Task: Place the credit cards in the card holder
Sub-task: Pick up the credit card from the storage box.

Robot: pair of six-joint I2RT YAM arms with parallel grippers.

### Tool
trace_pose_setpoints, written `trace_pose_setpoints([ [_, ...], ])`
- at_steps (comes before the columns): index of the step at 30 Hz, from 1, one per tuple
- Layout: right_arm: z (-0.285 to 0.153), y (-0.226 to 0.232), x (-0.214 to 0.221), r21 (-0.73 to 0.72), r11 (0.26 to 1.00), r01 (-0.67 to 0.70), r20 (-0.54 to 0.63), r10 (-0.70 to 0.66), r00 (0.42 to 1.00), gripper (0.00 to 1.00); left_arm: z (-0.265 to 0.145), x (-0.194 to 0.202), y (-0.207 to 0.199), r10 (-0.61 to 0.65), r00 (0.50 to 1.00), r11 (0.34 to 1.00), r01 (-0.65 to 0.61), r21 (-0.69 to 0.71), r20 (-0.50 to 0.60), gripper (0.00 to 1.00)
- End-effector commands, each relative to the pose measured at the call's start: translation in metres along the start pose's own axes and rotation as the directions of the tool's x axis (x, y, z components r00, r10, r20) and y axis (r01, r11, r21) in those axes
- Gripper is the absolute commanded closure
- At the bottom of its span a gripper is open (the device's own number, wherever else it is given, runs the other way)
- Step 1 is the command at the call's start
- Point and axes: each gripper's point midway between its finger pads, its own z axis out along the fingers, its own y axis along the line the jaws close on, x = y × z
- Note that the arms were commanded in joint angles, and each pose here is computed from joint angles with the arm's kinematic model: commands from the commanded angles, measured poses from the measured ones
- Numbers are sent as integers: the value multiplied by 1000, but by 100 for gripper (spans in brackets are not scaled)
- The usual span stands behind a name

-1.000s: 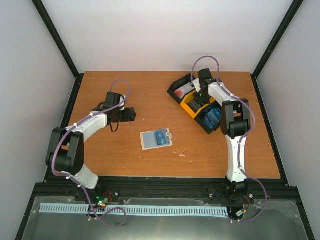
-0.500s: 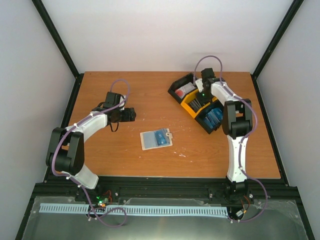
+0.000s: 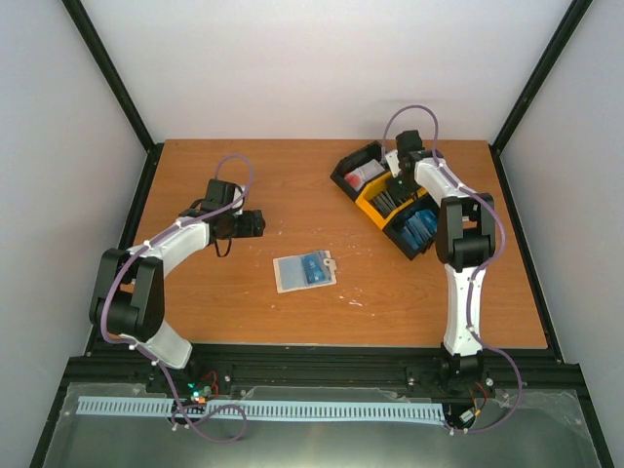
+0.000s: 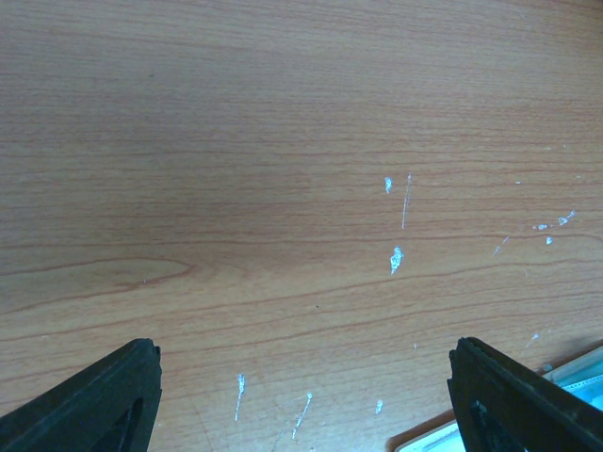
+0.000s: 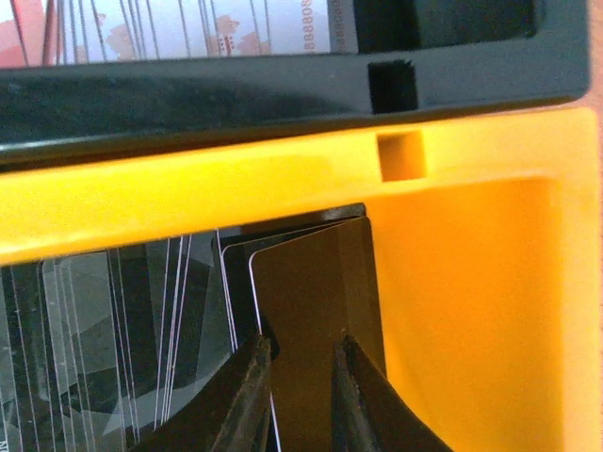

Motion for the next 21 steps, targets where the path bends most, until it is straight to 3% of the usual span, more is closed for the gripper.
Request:
trace_pose_setpoints([
  [1,-26,-34,-9,139,990,-31,43,26,999,81,-7,-13,-2,20,999,1000,-20,5,39,16],
  [21,-9,-35,6,167,986,28,-16,-25,1000,82,-5,-14,0,20,999,1000,-20,-6,35,16],
])
